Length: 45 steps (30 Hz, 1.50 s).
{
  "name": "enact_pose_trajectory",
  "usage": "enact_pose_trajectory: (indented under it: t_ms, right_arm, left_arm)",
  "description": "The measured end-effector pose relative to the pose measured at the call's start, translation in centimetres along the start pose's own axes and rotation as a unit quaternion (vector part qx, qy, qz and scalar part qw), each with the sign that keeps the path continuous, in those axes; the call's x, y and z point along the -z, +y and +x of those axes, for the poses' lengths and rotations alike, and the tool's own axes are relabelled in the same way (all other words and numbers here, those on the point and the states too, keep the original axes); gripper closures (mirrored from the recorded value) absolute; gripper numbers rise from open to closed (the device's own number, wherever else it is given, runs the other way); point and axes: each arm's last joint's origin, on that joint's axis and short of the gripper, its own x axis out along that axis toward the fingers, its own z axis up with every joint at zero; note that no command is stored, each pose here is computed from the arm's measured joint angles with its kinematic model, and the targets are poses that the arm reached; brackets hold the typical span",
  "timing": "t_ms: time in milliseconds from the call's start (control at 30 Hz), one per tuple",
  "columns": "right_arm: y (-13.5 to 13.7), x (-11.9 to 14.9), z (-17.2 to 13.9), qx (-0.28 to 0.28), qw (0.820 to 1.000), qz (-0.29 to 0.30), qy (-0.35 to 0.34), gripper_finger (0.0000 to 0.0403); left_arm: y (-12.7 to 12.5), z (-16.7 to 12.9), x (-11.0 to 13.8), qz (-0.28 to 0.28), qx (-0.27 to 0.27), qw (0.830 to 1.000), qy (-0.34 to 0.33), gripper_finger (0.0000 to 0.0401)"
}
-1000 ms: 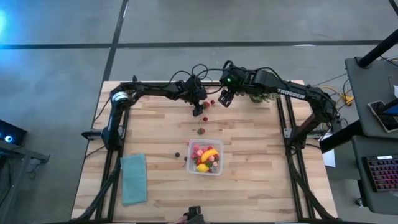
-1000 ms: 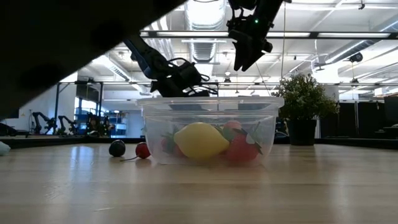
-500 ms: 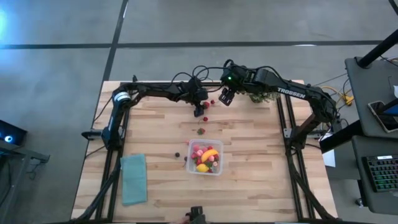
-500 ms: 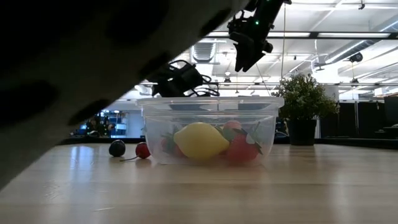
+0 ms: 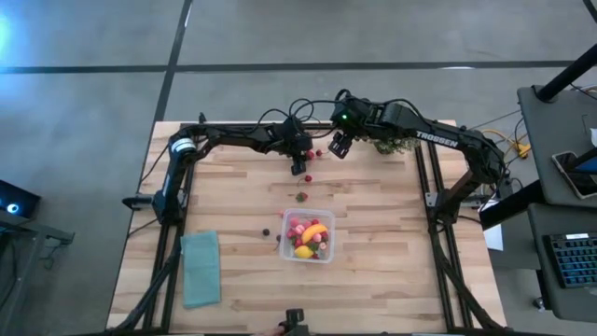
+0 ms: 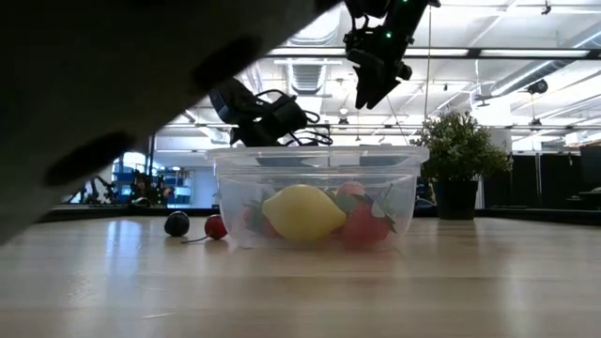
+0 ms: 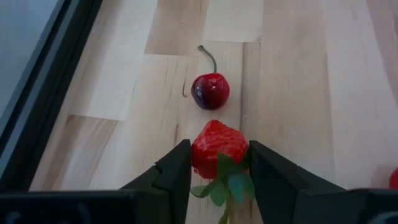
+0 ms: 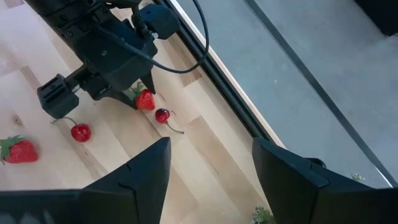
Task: Pick and placing Produce into tupperware
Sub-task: Put the red strawberry into the transparent container
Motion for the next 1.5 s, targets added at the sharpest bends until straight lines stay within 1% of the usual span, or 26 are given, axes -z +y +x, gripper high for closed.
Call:
enact_pose_trajectory:
  t_ms: [233, 333, 500, 567, 633, 700, 767, 900, 967, 1067, 1167, 1200, 1400, 1500]
  right_arm:
    - [0.0, 0.0, 0.0, 0.0, 1.0, 0.0, 0.0, 0.0184]
    - [0.0, 0.0, 0.0, 0.0, 1.0, 0.001, 0.0, 0.0184]
    - [0.0, 0.0, 0.0, 0.0, 1.0, 0.003, 0.0, 0.0184]
    - [0.0, 0.0, 0.0, 0.0, 1.0, 0.004, 0.0, 0.0184]
    - [0.0, 0.0, 0.0, 0.0, 1.0, 0.005, -0.001, 0.0184]
    - [0.0, -0.1, 0.0, 0.0, 1.0, 0.013, -0.003, 0.0184]
    - [0.0, -0.1, 0.0, 0.0, 1.0, 0.019, -0.003, 0.0183]
    - [0.0, 0.0, 0.0, 0.0, 0.999, 0.041, -0.001, 0.0184]
    - [-0.1, 0.0, -0.2, 0.002, 0.998, 0.063, -0.004, 0.0184]
    - [-0.4, -0.1, -0.9, 0.019, 0.994, 0.103, -0.018, 0.0183]
    - [-0.6, -0.3, -1.3, 0.025, 0.989, 0.143, -0.036, 0.0183]
    - [-0.7, -0.2, -1.4, 0.025, 0.987, 0.152, -0.036, 0.0183]
    - [-0.7, -0.2, -1.6, 0.032, 0.983, 0.179, -0.038, 0.0183]
    - [-0.7, -0.1, -1.5, 0.032, 0.981, 0.187, -0.035, 0.0183]
  left_arm:
    - [0.0, 0.0, 0.0, 0.0, 0.001, 1.0, 0.002, 0.0277]
    - [0.0, -0.8, -0.5, -0.001, 0.001, 1.0, 0.003, 0.0277]
    - [0.1, -4.3, -2.5, 0.002, -0.003, 1.0, -0.023, 0.0277]
    - [-0.3, -5.6, -3.1, 0.004, 0.011, 0.999, -0.031, 0.0277]
    - [-0.9, -7.2, -3.5, 0.007, 0.038, 0.998, -0.039, 0.0277]
    - [-1.8, -8.8, -4.3, 0.015, 0.058, 0.997, -0.052, 0.0277]
    - [-3.0, -10.0, -4.5, 0.023, 0.073, 0.996, -0.045, 0.0277]
    - [-6.2, -11.5, -4.7, 0.045, 0.107, 0.993, -0.031, 0.0277]
    - [-7.9, -12.1, -4.8, 0.06, 0.119, 0.99, -0.041, 0.0277]
    - [-10.7, -12.6, -4.0, 0.065, 0.141, 0.988, -0.027, 0.0277]
    - [-13.3, -13.1, -2.8, 0.073, 0.15, 0.986, -0.004, 0.0277]
    - [-14.0, -13.3, -2.7, 0.077, 0.148, 0.986, -0.007, 0.0277]
    - [-17.7, -14.7, -0.7, 0.079, 0.161, 0.984, 0.01, 0.0277]
    - [-19.0, -15.4, -0.6, 0.078, 0.166, 0.983, 0.002, 0.0277]
